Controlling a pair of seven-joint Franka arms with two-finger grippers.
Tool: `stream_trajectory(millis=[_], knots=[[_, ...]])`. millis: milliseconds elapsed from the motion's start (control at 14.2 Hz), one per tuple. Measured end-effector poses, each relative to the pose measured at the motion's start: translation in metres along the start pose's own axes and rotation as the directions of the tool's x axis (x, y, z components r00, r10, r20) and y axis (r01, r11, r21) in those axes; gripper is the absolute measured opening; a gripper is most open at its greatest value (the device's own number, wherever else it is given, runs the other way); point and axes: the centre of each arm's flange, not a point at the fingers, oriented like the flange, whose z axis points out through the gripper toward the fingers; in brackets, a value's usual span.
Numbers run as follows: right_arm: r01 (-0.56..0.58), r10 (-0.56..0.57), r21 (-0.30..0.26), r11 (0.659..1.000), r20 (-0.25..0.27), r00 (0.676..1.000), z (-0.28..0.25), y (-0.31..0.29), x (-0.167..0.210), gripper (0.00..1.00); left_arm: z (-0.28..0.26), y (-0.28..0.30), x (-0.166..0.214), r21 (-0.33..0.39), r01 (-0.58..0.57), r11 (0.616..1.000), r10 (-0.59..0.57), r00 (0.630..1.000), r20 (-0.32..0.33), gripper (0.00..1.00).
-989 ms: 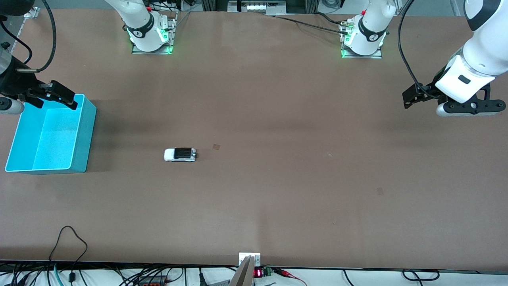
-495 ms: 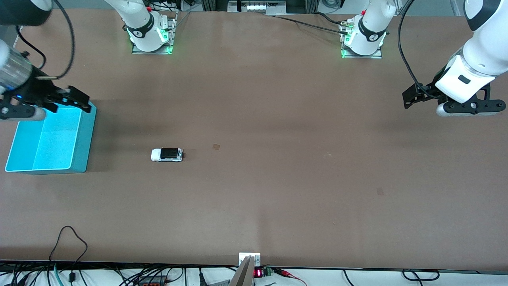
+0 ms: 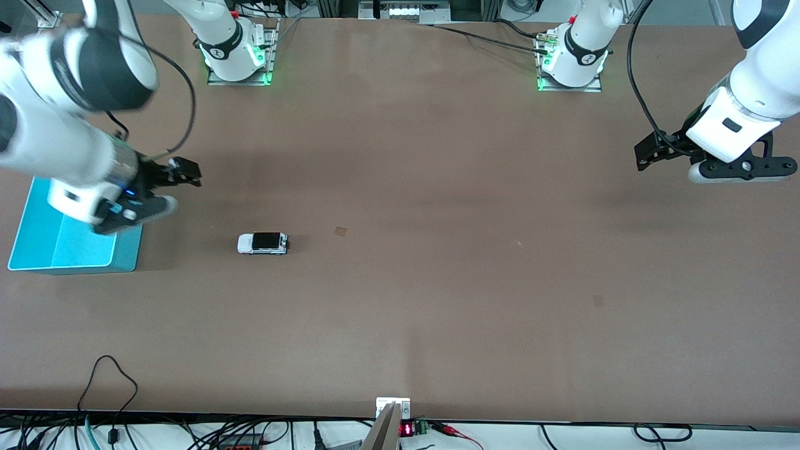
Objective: Wind and store white jeep toy
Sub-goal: 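Reach the right gripper down to the rolled jeep, then close the right gripper on the jeep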
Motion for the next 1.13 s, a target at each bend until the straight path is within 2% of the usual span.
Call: stream_trajectory(millis=[71,141,212,353,424,636,848,1131], knots=[[0.122,-0.122,0.007,0.992,0.014,0.992,0.018,-0.001,0.011,1.00,0.000,0.000,0.000,0.000,-0.001,1.000,0.001,1.000,0.000,1.00],[0.254,-0.254,0.010,0.967,0.014,0.967,0.035,-0.002,0.023,1.00,0.000,0.000,0.000,0.000,-0.001,1.000,0.001,1.000,0.000,1.00],[0.379,-0.379,0.004,0.925,0.004,0.925,0.050,-0.001,0.033,1.00,0.000,0.001,0.000,0.000,-0.002,1.000,0.002,1.000,0.000,1.00],[0.584,-0.585,-0.032,0.811,-0.023,0.811,0.078,0.003,0.047,1.00,0.000,0.001,0.000,0.000,-0.001,1.000,0.001,1.000,0.000,1.00],[0.639,-0.641,-0.047,0.768,-0.029,0.767,0.091,0.004,0.049,1.00,0.000,0.000,0.000,0.000,-0.001,1.000,0.001,1.000,0.001,1.00],[0.720,-0.728,-0.112,0.685,-0.047,0.684,0.121,-0.006,0.055,1.00,0.000,-0.002,0.000,0.000,0.002,1.000,-0.002,1.000,0.001,1.00],[0.748,-0.766,-0.179,0.639,-0.064,0.639,0.152,-0.029,0.061,1.00,0.000,-0.002,0.000,0.000,0.002,1.000,-0.002,1.000,0.002,1.00],[0.752,-0.779,-0.220,0.622,-0.078,0.622,0.199,-0.034,0.061,1.00,0.000,-0.001,0.000,0.000,0.002,1.000,-0.002,1.000,0.002,1.00]])
